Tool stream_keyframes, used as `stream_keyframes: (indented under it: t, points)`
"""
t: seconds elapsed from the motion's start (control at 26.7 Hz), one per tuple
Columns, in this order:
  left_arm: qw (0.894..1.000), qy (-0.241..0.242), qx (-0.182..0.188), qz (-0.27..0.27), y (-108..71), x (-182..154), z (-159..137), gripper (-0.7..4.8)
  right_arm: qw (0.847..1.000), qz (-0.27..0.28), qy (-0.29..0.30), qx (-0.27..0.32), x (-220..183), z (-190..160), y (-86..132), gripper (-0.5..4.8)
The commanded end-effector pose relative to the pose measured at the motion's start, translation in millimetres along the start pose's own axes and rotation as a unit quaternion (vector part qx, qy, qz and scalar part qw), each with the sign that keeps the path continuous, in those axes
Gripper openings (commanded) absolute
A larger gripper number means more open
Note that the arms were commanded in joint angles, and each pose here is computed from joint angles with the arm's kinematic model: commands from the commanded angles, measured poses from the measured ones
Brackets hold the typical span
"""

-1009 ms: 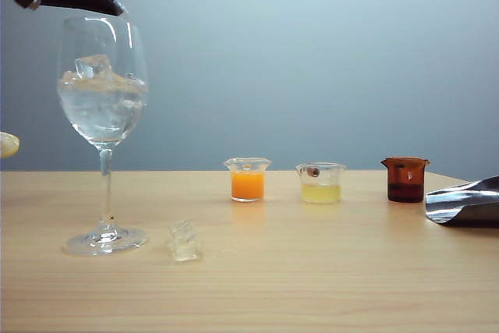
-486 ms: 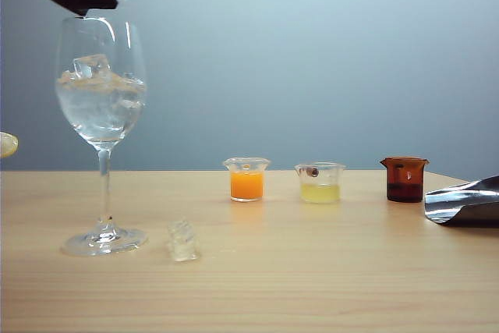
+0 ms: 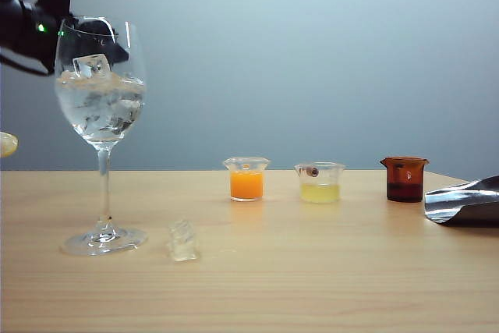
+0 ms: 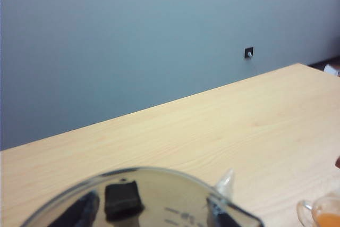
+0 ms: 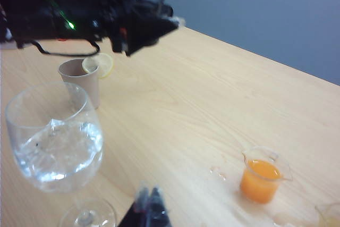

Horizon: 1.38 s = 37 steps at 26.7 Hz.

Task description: Pick up the first measuring cup from the left, pour the coconut rum inside into the goblet, and finally put the measuring cup back in its original place.

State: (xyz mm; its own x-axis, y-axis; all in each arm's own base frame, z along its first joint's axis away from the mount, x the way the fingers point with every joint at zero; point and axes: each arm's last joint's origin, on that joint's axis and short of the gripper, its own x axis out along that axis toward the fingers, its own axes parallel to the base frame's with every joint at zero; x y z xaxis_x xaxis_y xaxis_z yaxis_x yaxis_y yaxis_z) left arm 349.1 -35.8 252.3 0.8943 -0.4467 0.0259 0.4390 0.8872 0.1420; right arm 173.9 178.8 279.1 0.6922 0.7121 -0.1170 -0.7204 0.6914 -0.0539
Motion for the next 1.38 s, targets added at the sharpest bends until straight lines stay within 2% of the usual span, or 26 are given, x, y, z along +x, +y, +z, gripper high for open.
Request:
stream_keyframes:
  t: [0.04,0.34,0.67,1.08,1.38]
  points:
    - [1.000,-0.020,-0.014,-0.001,1.3,7.1,-8.4,1.78,1.000,0.000,-0.025,-0.002,1.6,6.3,-0.3,-0.09]
    - [0.998,0.033,-0.036,-0.028,-14.3,26.5,-54.0,1.78,1.000,-0.005,-0.022,-0.001,3.3,4.7,-2.4,-0.09]
    - [0.997,0.056,-0.045,-0.035,-21.5,38.1,-99.2,1.78,1.000,-0.012,-0.019,0.000,3.3,4.1,-5.6,-0.09]
    - [0.996,0.071,-0.049,-0.037,-23.1,63.0,-130.0,1.78,1.000,-0.014,-0.005,0.000,8.2,-1.7,-6.5,-0.09]
    - [0.993,0.087,-0.055,-0.049,-29.6,71.9,-139.4,1.78,1.000,-0.015,-0.003,0.000,8.7,-2.4,-7.0,-0.09]
